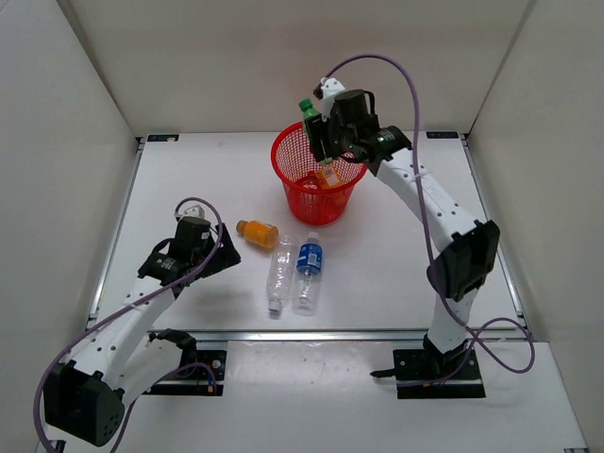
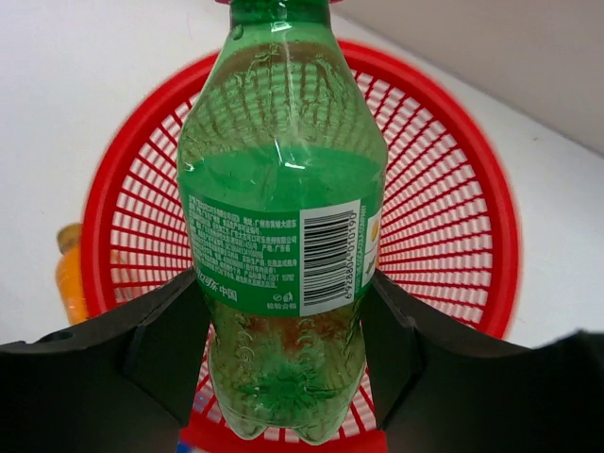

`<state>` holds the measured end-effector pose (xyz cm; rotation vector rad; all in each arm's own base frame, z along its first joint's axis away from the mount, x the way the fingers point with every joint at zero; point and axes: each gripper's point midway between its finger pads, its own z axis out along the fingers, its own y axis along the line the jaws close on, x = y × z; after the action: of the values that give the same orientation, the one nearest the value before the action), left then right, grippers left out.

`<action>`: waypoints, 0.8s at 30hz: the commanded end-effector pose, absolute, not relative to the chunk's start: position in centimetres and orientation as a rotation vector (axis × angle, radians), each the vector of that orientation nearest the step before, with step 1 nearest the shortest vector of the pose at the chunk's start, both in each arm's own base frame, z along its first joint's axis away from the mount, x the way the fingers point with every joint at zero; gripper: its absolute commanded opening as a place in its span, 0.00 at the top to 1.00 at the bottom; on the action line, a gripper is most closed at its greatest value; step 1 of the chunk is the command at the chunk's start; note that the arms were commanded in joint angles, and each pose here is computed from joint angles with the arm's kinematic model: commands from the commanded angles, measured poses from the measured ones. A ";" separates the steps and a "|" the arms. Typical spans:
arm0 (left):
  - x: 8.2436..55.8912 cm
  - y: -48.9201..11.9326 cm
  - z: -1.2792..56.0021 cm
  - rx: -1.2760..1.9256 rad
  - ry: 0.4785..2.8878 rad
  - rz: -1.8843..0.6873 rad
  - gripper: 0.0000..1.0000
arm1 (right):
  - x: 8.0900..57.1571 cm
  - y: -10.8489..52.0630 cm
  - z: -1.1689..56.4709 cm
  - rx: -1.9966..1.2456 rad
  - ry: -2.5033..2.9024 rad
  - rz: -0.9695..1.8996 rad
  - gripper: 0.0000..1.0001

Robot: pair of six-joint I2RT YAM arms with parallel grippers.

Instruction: Put the plastic bottles in the bin

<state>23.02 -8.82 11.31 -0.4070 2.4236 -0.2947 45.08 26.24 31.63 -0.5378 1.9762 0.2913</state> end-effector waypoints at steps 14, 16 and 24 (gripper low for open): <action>31.3 -11.6 12.1 -0.725 2.251 -0.479 0.01 | 41.5 23.0 35.6 -0.511 1.886 0.184 0.01; 33.0 -12.3 12.9 -0.749 2.205 -0.518 0.01 | 40.0 20.2 35.7 -0.431 1.894 0.151 0.01; 36.2 -13.9 8.8 -0.847 2.272 -0.462 0.02 | 34.6 9.3 26.7 -0.097 2.164 0.152 0.01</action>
<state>34.59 -13.14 8.52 -0.8110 2.3100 -0.4432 36.35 11.78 29.62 -0.2288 2.0679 0.1466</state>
